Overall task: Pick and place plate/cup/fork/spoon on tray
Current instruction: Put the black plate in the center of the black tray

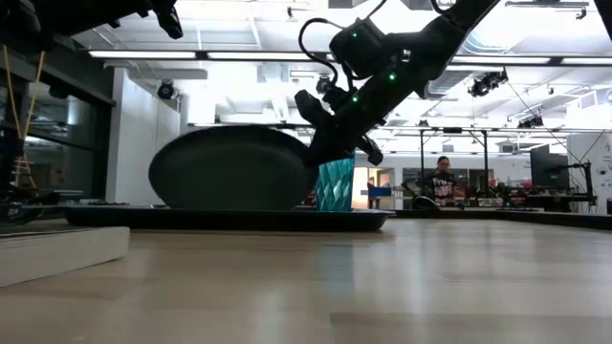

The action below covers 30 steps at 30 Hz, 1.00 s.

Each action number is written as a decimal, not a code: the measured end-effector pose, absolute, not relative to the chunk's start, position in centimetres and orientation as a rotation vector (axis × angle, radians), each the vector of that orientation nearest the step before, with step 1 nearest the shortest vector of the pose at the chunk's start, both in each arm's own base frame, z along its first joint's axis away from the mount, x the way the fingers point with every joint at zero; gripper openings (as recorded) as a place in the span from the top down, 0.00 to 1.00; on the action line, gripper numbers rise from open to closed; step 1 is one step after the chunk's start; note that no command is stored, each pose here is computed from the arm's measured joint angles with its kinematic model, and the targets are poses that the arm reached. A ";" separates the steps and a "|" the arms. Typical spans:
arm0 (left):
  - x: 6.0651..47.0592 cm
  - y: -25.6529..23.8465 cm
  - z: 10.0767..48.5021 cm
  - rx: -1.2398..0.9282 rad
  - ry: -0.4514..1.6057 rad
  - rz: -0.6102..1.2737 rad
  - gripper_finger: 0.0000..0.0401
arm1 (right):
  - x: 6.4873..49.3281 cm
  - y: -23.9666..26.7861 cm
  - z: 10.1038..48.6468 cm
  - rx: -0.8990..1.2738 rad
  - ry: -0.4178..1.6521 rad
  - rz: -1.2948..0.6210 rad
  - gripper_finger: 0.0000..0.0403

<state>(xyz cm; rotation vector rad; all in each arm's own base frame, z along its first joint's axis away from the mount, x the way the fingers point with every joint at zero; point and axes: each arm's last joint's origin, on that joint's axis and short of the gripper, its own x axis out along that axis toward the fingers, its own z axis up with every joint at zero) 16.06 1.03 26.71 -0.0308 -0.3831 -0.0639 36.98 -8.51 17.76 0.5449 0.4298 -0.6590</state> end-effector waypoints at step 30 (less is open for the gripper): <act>16.1 1.0 26.7 -0.031 -0.383 -0.064 1.00 | 36.6 -8.4 16.9 0.551 0.512 -0.684 0.83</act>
